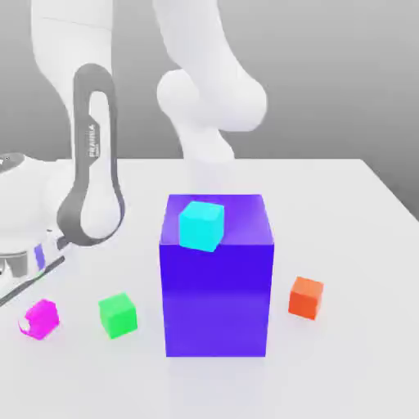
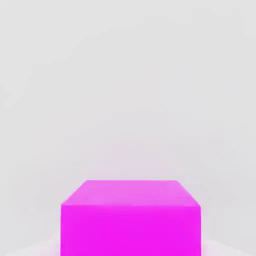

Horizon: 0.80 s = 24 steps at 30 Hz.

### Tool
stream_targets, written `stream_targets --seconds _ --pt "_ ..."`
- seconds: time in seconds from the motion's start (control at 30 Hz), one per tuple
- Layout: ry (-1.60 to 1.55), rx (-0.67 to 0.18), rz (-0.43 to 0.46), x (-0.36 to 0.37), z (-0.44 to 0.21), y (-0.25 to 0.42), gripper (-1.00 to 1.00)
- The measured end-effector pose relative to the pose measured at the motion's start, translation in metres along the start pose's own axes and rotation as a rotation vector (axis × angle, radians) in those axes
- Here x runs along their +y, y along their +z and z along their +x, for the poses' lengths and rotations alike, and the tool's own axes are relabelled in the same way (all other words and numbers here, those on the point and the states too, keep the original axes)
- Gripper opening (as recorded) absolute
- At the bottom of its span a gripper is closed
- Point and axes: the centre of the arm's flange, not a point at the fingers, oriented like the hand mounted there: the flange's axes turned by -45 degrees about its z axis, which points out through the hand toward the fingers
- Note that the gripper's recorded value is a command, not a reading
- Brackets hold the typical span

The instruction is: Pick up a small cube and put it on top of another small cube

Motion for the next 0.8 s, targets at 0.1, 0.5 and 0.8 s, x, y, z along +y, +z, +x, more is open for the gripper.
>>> stream_targets --seconds 0.1,0.5,0.8 --pt "-0.001 0.0 0.0 0.002 -0.005 -0.032 -1.0" --pt "-0.015 0.001 0.0 0.066 -0.121 -0.074 -1.0" --pt "-0.015 0.001 0.0 0.069 -0.123 -0.024 1.0"
